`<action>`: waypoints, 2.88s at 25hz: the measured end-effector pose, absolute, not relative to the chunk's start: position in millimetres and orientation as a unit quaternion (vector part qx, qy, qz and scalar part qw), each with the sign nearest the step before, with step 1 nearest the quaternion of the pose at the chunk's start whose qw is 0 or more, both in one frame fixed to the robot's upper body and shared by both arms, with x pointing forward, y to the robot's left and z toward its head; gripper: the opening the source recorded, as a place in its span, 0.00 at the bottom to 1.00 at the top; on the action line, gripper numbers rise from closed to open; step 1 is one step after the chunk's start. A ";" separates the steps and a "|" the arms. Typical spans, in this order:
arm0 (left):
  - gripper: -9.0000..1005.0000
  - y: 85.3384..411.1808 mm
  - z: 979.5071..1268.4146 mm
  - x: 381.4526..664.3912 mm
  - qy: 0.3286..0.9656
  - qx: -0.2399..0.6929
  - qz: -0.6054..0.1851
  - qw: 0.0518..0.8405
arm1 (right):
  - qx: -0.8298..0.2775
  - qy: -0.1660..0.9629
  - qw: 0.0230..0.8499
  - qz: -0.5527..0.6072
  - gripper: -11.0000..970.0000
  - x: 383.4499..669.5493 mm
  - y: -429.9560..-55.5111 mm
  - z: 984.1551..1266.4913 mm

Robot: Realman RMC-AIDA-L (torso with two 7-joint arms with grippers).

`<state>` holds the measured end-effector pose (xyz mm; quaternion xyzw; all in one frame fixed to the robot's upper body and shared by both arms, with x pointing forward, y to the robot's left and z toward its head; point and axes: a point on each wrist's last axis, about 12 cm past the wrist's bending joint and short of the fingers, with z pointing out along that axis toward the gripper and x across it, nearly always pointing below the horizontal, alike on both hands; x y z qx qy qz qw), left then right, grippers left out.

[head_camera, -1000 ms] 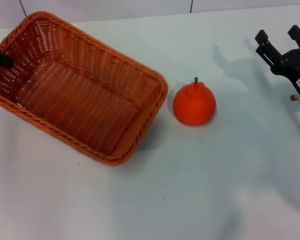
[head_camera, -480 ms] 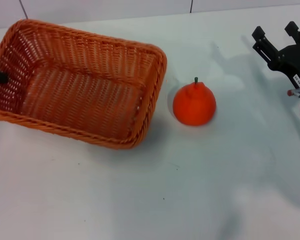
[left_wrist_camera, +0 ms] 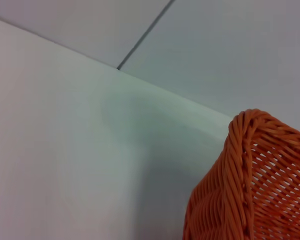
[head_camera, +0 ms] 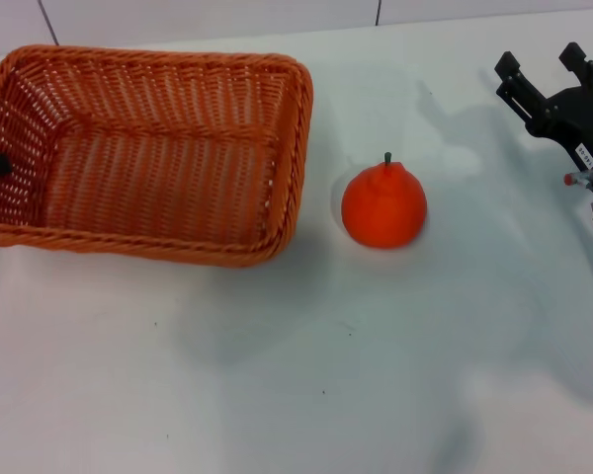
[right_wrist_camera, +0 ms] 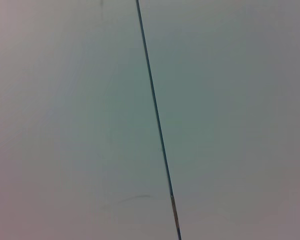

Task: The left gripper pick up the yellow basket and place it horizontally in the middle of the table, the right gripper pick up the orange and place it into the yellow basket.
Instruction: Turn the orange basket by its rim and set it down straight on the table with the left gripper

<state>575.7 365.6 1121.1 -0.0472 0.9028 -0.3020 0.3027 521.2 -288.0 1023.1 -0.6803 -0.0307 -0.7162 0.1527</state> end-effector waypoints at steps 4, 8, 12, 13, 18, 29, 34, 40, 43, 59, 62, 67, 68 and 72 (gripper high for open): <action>0.19 359.6 1116.5 574.2 0.899 -0.058 -0.297 0.316 | -0.681 -0.029 0.151 -0.716 0.97 521.4 -288.9 1023.0; 0.19 352.9 1104.9 570.1 0.897 -0.078 -0.291 0.323 | -0.681 -0.028 0.150 -0.716 0.97 521.4 -289.5 1023.0; 0.19 350.0 1098.6 566.5 0.897 -0.090 -0.282 0.330 | -0.682 -0.028 0.150 -0.715 0.97 521.1 -289.8 1022.6; 0.19 350.0 1097.9 566.1 0.896 -0.091 -0.280 0.331 | -0.682 -0.028 0.150 -0.715 0.97 521.0 -289.9 1022.6; 0.19 353.4 1094.8 563.2 0.893 -0.105 -0.280 0.337 | -0.683 -0.027 0.149 -0.715 0.96 521.0 -290.0 1022.3; 0.19 350.9 1098.2 566.0 0.894 -0.094 -0.277 0.341 | -0.684 -0.028 0.148 -0.714 0.96 520.7 -291.0 1021.9; 0.19 351.2 1103.6 568.7 0.893 -0.091 -0.272 0.347 | -0.689 -0.028 0.146 -0.709 0.96 521.1 -291.1 1020.4; 0.20 352.5 1108.6 570.8 0.892 -0.094 -0.267 0.353 | -0.690 -0.028 0.146 -0.709 0.95 520.9 -291.1 1020.2; 0.20 351.8 1110.6 571.7 0.894 -0.091 -0.262 0.352 | -0.690 -0.028 0.146 -0.709 0.95 520.9 -291.1 1020.2; 0.23 345.9 1117.4 575.1 0.897 -0.067 -0.253 0.355 | -0.690 -0.029 0.146 -0.709 0.95 520.8 -290.8 1020.1; 0.23 347.4 1118.0 574.9 0.894 -0.072 -0.256 0.360 | -0.690 -0.030 0.146 -0.708 0.94 520.8 -290.7 1020.1; 0.48 349.6 1120.0 574.7 0.892 -0.075 -0.252 0.367 | -0.690 -0.030 0.146 -0.708 0.94 520.6 -290.6 1019.9; 0.50 350.3 1120.5 574.8 0.891 -0.076 -0.251 0.370 | -0.690 -0.030 0.146 -0.708 0.94 520.6 -290.6 1019.9; 0.58 358.3 1128.1 576.2 0.879 -0.083 -0.242 0.403 | -0.690 -0.030 0.147 -0.708 0.94 520.5 -290.5 1019.8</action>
